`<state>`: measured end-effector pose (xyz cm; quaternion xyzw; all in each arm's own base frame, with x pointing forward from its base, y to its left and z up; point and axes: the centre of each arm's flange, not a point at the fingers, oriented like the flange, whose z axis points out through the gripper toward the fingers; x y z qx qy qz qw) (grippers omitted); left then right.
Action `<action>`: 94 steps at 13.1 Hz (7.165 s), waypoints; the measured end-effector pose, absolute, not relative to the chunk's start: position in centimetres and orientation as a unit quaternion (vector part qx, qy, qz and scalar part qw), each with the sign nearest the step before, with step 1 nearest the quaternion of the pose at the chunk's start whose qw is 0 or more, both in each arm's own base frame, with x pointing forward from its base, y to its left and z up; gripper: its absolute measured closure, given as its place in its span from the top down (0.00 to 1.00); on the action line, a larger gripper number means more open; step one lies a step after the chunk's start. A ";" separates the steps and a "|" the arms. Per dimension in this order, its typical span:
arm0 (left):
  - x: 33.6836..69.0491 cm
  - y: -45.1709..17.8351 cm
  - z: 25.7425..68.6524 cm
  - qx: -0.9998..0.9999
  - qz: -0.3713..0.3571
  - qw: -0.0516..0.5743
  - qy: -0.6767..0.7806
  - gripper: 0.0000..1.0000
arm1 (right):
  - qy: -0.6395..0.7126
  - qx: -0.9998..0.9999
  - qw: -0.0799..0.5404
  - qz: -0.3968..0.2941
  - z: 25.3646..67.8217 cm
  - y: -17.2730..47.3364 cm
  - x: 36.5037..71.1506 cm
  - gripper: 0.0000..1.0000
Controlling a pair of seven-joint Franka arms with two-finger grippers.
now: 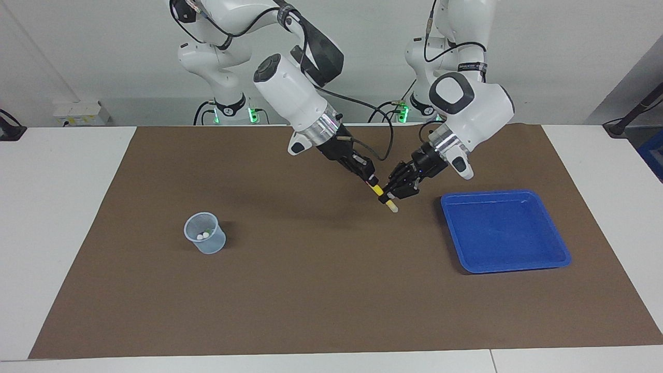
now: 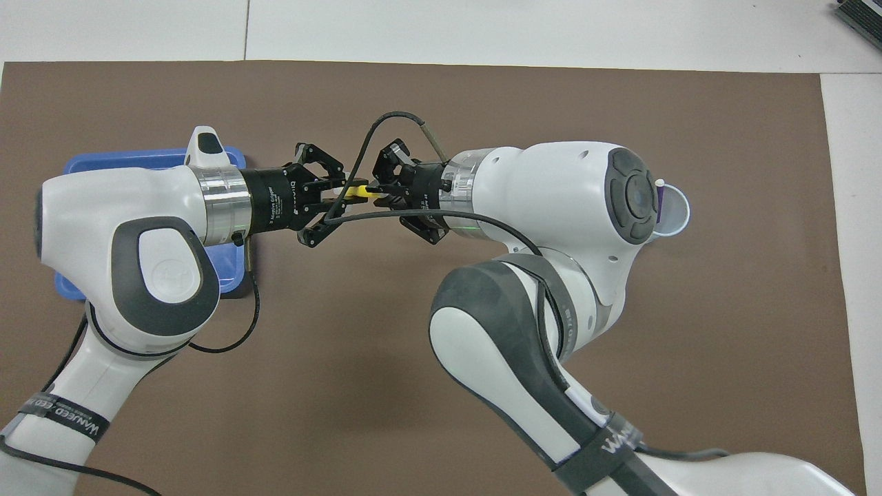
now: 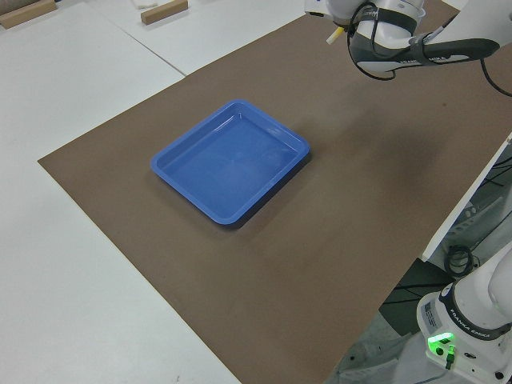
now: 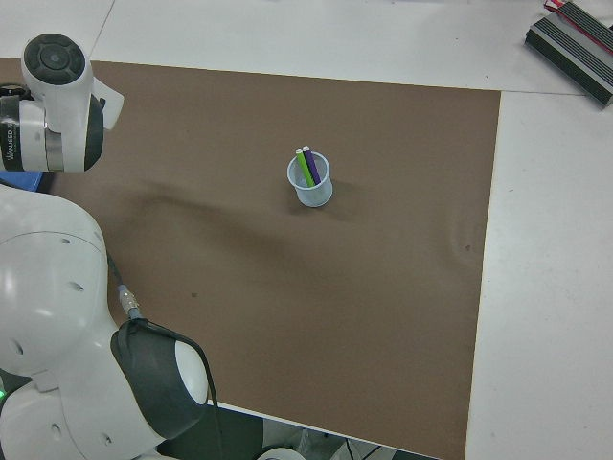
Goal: Right arm passes pens to left for tray arrangement
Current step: 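Close the left gripper on the yellow pen and open the right gripper, then lower the yellow pen into the tray while the right gripper returns, then reach the right gripper into the cup for the green pen, then open the left gripper to release the yellow pen in the tray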
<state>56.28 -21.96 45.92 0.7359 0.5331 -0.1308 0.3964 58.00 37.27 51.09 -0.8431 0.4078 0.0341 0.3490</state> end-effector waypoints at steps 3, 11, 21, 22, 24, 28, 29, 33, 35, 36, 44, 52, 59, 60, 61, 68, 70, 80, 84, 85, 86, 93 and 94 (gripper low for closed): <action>56.3 -22.0 45.9 0.736 -0.131 0.396 0.533 0.21 | 0.408 -0.843 0.349 0.034 51.1 37.3 58.0 0.18; 57.2 -17.7 46.2 0.832 -0.088 0.325 0.441 0.19 | 0.404 -0.851 0.334 0.034 51.4 35.8 58.8 0.96; 58.3 -8.3 45.8 0.991 0.032 0.089 0.096 0.19 | 0.091 -0.991 0.093 0.017 57.1 15.8 58.4 1.00; 58.5 -7.2 45.8 0.995 0.039 0.065 0.068 0.19 | 0.064 -0.995 0.076 0.018 57.8 13.0 58.1 1.00; 59.1 -5.1 46.0 0.997 0.058 0.035 0.031 0.19 | 0.027 -0.998 0.049 0.017 59.0 7.3 57.2 1.00; 61.0 2.6 43.6 0.998 0.068 0.002 -0.012 0.19 | 0.030 -0.999 0.027 0.018 59.1 2.0 55.6 1.00; 61.9 4.7 42.1 0.998 0.064 0.002 -0.018 0.19 | 0.032 -0.999 0.027 0.018 59.0 1.8 55.5 1.00; 64.4 8.7 37.4 0.997 0.068 -0.003 -0.023 0.19 | 0.033 -0.999 0.024 0.006 59.2 1.6 55.8 1.00; 64.7 10.9 35.4 0.997 0.075 -0.010 -0.025 0.19 | 0.029 -0.999 0.023 0.012 58.6 2.0 55.7 1.00; 64.7 11.5 34.8 0.997 0.075 -0.010 -0.025 0.19 | 0.024 -0.999 0.021 0.019 57.9 2.5 55.3 1.00; 63.3 14.6 32.3 0.997 0.076 -0.014 -0.024 0.19 | -0.046 -0.999 0.017 -0.020 50.1 1.8 57.2 1.00; 62.3 15.1 30.7 0.998 0.064 -0.011 -0.019 0.19 | 0.024 -0.999 0.013 -0.020 43.1 4.3 60.7 0.96; 62.3 15.0 30.7 0.998 0.064 -0.011 -0.019 0.39 | 0.142 -0.989 -0.047 -0.017 40.3 6.2 62.0 0.96; 62.3 15.0 30.7 0.998 0.064 -0.010 -0.019 0.47 | 0.146 -0.988 -0.045 -0.019 40.3 6.2 62.4 0.96; 62.3 15.0 30.7 0.998 0.062 -0.010 -0.020 0.48 | 0.147 -0.988 -0.045 -0.023 40.5 6.1 62.8 0.96; 63.8 13.5 34.3 0.995 0.097 -0.017 -0.037 0.78 | 0.142 -0.988 -0.050 -0.032 40.0 5.8 64.9 0.79; 64.1 13.3 35.1 0.993 0.113 -0.020 -0.036 0.98 | 0.142 -0.988 -0.049 -0.031 39.6 5.7 65.4 0.73; 63.8 9.5 36.1 0.996 0.079 -0.002 0.046 0.93 | 0.133 -0.990 -0.051 -0.024 39.6 7.2 65.5 0.47; 63.2 8.2 36.3 0.995 0.045 0.006 0.089 0.94 | 0.136 -0.989 -0.056 -0.012 39.8 7.0 65.3 0.44; 62.9 7.7 36.6 0.994 0.033 0.015 0.102 0.93 | 0.136 -0.989 -0.056 -0.011 39.8 7.0 65.3 0.44; 62.7 7.3 36.9 0.992 0.025 0.026 0.120 0.93 | 0.136 -0.989 -0.057 -0.009 39.8 6.9 65.3 0.43; 61.2 5.0 39.0 0.978 -0.031 0.061 0.197 0.94 | 0.139 -0.989 -0.055 -0.003 39.8 7.0 65.2 0.34; 60.9 4.7 39.7 0.976 -0.039 0.066 0.206 0.94 | 0.140 -0.989 -0.055 -0.003 39.8 7.0 65.2 0.30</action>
